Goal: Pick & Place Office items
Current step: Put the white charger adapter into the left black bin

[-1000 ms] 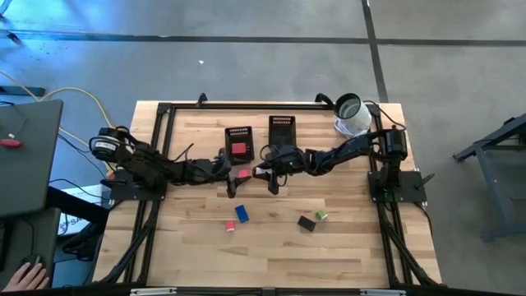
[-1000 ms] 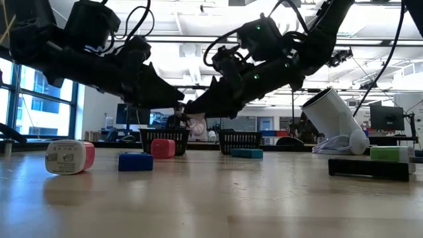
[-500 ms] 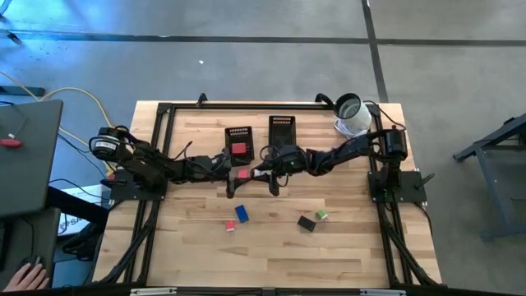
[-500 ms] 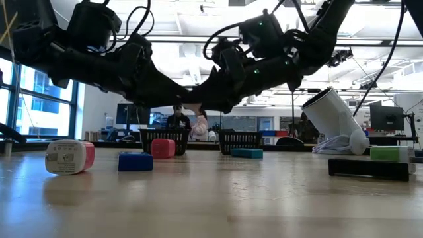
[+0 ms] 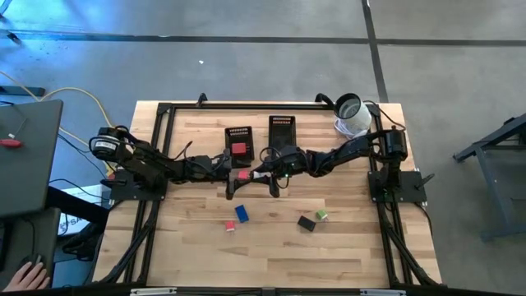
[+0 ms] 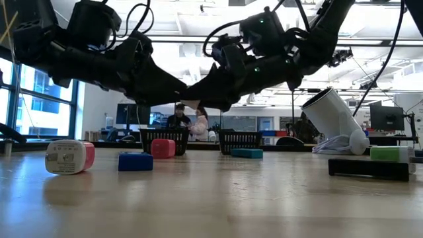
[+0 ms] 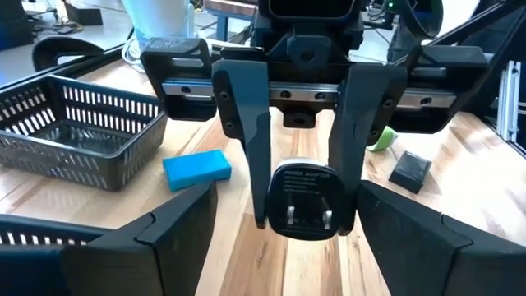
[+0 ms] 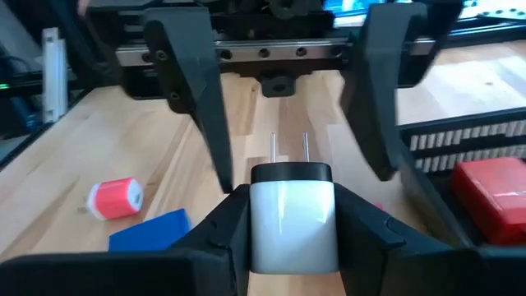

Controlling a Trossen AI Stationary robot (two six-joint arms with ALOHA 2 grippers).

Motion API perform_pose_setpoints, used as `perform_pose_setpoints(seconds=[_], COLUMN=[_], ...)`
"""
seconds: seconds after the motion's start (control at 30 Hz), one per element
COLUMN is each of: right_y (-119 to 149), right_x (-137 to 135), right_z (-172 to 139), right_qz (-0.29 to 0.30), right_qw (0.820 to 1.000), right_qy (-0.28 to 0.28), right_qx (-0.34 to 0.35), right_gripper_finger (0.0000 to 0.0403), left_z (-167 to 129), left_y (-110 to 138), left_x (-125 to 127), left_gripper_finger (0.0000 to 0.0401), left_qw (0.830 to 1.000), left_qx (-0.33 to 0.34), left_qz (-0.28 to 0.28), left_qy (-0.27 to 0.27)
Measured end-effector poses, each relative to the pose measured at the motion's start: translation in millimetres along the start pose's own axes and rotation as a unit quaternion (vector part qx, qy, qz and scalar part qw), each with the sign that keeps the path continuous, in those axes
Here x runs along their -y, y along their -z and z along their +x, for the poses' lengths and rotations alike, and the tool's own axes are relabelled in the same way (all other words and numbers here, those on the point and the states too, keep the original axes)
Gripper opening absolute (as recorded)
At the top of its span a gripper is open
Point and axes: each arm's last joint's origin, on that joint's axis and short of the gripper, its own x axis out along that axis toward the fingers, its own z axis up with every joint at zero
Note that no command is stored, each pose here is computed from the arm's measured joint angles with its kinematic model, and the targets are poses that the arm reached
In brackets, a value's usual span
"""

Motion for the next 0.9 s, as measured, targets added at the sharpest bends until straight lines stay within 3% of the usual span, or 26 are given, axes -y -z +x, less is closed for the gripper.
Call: perform_pose_setpoints(seconds=[0.33, 0.53, 0.77, 0.9], right_y=[2.7, 10.4, -3.2, -8.3], right_x=[28.4, 50.9, 52.8, 54.4], right_z=[-6.1, -13.1, -13.2, -14.0], right_qz=[0.007, 0.017, -0.001, -0.006], right_qw=[0.998, 0.989, 0.996, 0.996], right_qy=[0.057, 0.132, 0.093, 0.086], right_qx=[-0.023, -0.062, 0.003, 0.028], right_gripper_finger=[0.0117, 0.0117, 0.0117, 0.0117], left_z=[0.1, -0.1, -0.5, -0.9], left_y=[-0.5, 4.3, 8.7, 10.0], left_x=[-1.2, -3.2, -4.9, -0.7], left_gripper_finger=[0.0264, 0.0263, 0.0263, 0.0263], left_qw=[1.0, 0.998, 0.996, 0.998], left_qx=[0.004, -0.019, -0.04, -0.045], left_qz=[0.016, 0.033, 0.038, 0.028], left_qy=[-0.02, -0.048, -0.065, -0.045])
